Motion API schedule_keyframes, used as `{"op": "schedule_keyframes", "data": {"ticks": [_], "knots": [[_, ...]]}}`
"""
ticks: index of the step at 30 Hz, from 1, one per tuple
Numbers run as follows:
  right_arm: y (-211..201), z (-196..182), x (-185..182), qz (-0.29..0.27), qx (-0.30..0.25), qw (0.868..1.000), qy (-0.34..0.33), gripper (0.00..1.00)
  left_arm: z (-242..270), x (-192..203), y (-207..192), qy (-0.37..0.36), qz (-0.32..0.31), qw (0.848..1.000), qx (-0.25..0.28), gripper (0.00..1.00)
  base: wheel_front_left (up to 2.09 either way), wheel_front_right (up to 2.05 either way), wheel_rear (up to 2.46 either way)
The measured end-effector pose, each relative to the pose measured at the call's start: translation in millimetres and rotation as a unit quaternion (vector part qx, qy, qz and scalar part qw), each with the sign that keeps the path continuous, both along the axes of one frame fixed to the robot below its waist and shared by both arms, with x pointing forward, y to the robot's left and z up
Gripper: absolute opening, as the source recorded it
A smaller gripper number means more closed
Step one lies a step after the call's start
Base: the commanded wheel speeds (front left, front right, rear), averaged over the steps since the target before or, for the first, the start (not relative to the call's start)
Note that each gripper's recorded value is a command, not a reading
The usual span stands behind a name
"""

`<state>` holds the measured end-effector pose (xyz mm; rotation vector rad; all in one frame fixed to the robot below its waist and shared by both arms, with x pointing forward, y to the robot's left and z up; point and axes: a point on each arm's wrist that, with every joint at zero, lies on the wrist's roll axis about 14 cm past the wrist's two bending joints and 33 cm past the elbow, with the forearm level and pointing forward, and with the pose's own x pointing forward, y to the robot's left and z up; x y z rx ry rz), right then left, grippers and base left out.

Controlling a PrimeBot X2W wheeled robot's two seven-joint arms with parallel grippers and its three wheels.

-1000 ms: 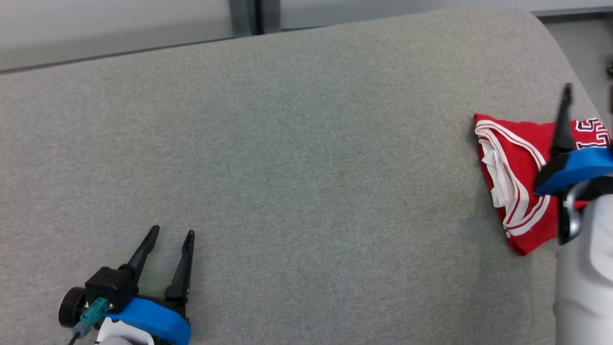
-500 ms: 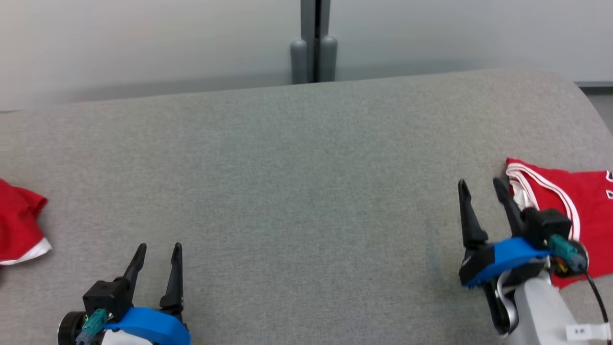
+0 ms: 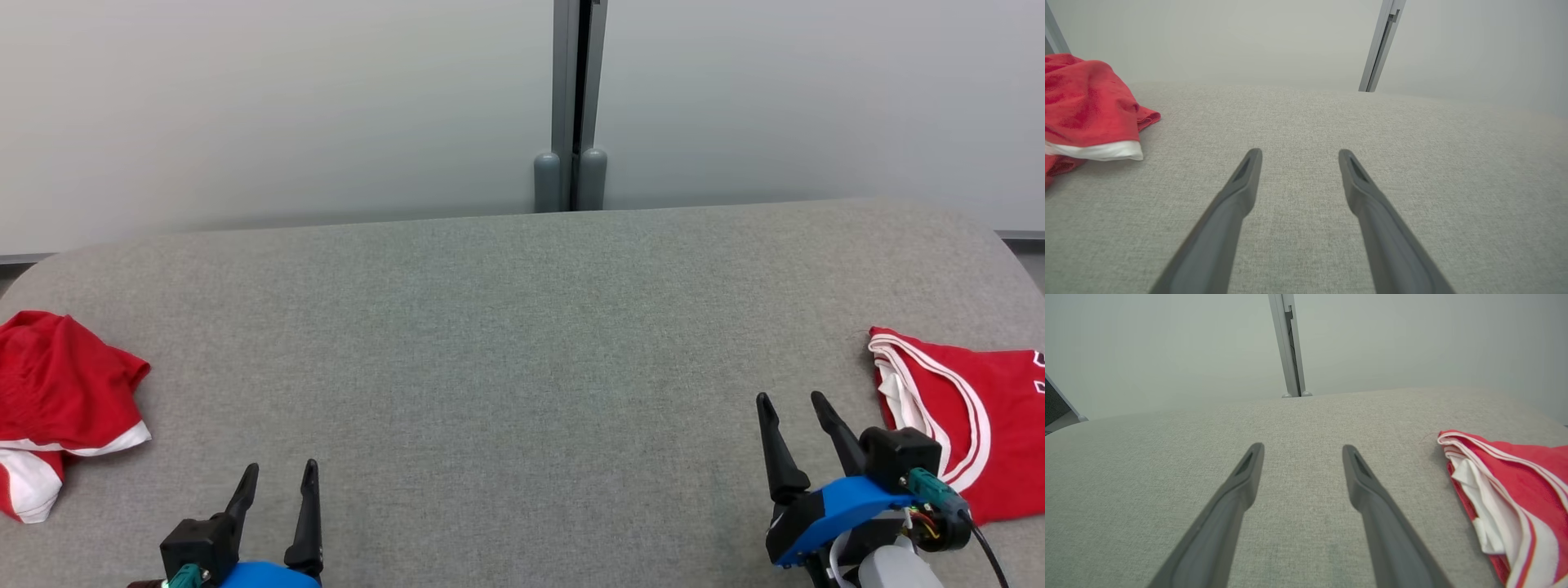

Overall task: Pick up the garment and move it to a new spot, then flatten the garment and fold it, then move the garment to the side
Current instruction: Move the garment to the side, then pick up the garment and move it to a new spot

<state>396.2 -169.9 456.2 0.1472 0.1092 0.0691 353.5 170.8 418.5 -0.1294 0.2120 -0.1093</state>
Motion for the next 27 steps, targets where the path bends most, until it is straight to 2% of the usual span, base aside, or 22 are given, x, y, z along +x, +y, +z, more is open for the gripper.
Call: {"op": "schedule_keyframes", "data": {"ticks": [17, 27], "knots": [[12, 1, -6, 0.017, 0.004, 1.000, -0.001, 1.00, 1, -12, 8, -0.003, 0.026, 1.000, 0.000, 1.00, 0.00, 0.00, 0.00], [72, -1, 6, 0.098, 0.016, 0.995, 0.006, 1.00, 4, -40, 56, -0.009, 0.100, 0.995, 0.004, 1.00, 0.00, 0.00, 0.00]]}}
